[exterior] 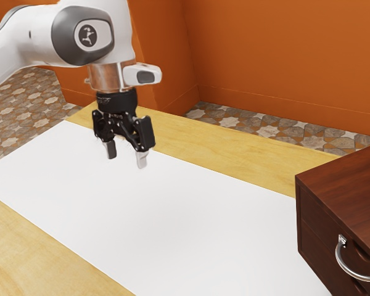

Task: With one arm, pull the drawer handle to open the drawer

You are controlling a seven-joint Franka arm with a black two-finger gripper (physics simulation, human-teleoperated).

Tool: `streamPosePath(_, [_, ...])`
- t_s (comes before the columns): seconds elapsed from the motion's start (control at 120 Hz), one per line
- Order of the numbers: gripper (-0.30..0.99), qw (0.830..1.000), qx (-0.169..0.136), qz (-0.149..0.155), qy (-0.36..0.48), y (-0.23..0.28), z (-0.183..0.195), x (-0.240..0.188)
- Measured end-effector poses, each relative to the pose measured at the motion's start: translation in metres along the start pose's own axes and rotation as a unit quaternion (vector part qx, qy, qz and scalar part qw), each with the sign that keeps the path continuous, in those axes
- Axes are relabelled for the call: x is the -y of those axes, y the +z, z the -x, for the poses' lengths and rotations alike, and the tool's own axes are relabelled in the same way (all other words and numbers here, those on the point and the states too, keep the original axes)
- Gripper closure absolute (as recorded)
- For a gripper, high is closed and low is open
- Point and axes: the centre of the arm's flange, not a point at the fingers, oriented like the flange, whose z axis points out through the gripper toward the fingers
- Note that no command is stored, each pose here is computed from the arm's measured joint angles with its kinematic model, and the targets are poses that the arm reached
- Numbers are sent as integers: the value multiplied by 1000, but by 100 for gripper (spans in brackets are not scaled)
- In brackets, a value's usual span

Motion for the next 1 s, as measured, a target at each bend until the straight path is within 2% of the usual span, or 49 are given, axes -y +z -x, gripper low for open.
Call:
streamPosePath(0.117, [0,1000,-27,2,5,-5,-6,1])
streamPosePath(0.308, [0,999,-53,2,11,-14,-7,3])
streamPosePath(0.35, [0,997,-70,1,13,-28,2,2])
streamPosePath(0.4, [0,994,-104,2,16,-57,27,-2])
streamPosePath(0.483, [0,990,-141,17,14,-88,57,-21])
streamPosePath(0.55, [0,987,-154,31,14,-97,67,-54])
streamPosePath(0.65, [0,987,-156,48,-6,-90,64,-111])
streamPosePath(0.783, [0,982,-188,10,-17,-85,78,-206])
streamPosePath(0.917, [0,983,-183,18,-19,-54,115,-323])
streamPosePath(1.0, [0,984,-176,27,-33,-35,140,-375])
